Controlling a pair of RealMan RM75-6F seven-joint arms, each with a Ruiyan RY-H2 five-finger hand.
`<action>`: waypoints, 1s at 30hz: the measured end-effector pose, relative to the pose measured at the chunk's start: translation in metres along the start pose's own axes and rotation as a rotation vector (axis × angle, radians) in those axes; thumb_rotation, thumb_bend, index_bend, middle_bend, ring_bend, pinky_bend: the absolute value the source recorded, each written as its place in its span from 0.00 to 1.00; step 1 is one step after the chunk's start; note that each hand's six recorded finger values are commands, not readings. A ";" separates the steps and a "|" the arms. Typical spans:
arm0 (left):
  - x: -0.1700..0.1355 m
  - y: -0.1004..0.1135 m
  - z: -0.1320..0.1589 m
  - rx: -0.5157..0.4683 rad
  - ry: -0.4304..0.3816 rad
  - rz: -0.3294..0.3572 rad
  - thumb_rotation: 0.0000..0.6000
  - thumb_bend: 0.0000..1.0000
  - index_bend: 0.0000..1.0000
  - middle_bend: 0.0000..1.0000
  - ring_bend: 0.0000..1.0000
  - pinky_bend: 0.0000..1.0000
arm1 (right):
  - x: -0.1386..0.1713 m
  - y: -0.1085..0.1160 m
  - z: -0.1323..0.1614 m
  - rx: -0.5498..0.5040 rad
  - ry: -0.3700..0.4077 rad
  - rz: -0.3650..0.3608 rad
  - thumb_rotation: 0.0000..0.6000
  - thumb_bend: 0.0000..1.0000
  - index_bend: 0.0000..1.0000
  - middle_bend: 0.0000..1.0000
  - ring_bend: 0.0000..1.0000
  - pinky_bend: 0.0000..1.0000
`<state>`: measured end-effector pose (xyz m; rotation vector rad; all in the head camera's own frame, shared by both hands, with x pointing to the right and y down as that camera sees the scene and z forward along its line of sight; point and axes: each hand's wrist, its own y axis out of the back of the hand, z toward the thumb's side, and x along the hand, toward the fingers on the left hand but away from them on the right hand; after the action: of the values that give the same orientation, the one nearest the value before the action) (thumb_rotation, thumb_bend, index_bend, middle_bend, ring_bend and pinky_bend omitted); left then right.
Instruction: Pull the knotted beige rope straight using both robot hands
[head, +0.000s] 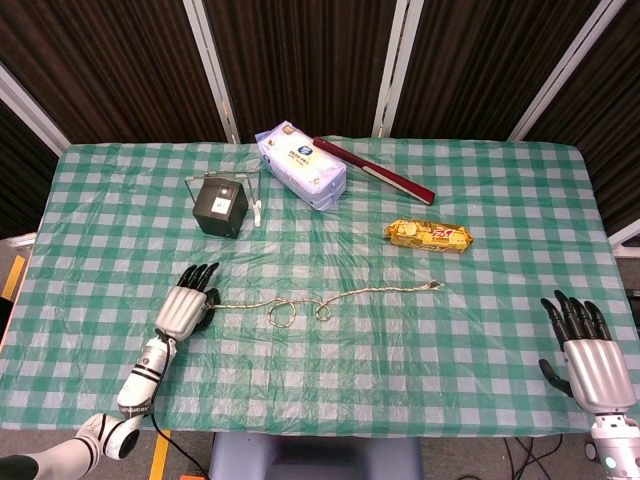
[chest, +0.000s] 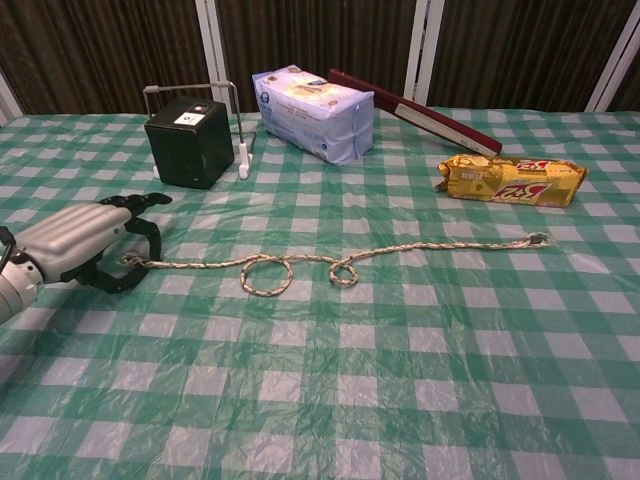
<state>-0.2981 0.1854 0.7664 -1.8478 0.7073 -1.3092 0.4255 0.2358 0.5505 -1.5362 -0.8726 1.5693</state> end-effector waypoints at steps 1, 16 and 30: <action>0.001 0.000 0.000 -0.003 -0.001 0.001 1.00 0.44 0.55 0.00 0.00 0.09 | 0.000 0.000 0.000 0.001 -0.001 0.001 1.00 0.37 0.00 0.00 0.00 0.00; -0.002 0.009 0.002 -0.009 -0.019 0.046 1.00 0.44 0.62 0.01 0.00 0.09 | -0.005 -0.005 0.006 0.009 0.022 0.008 1.00 0.37 0.00 0.00 0.00 0.00; -0.019 0.020 0.004 -0.010 -0.037 0.066 1.00 0.44 0.63 0.02 0.00 0.09 | -0.109 -0.012 0.079 0.086 0.235 0.031 1.00 0.36 0.36 0.00 0.00 0.00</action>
<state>-0.3004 0.1901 0.7395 -1.8362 0.7503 -1.2283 0.3464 0.1487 0.6171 -1.6381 -0.6449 1.3945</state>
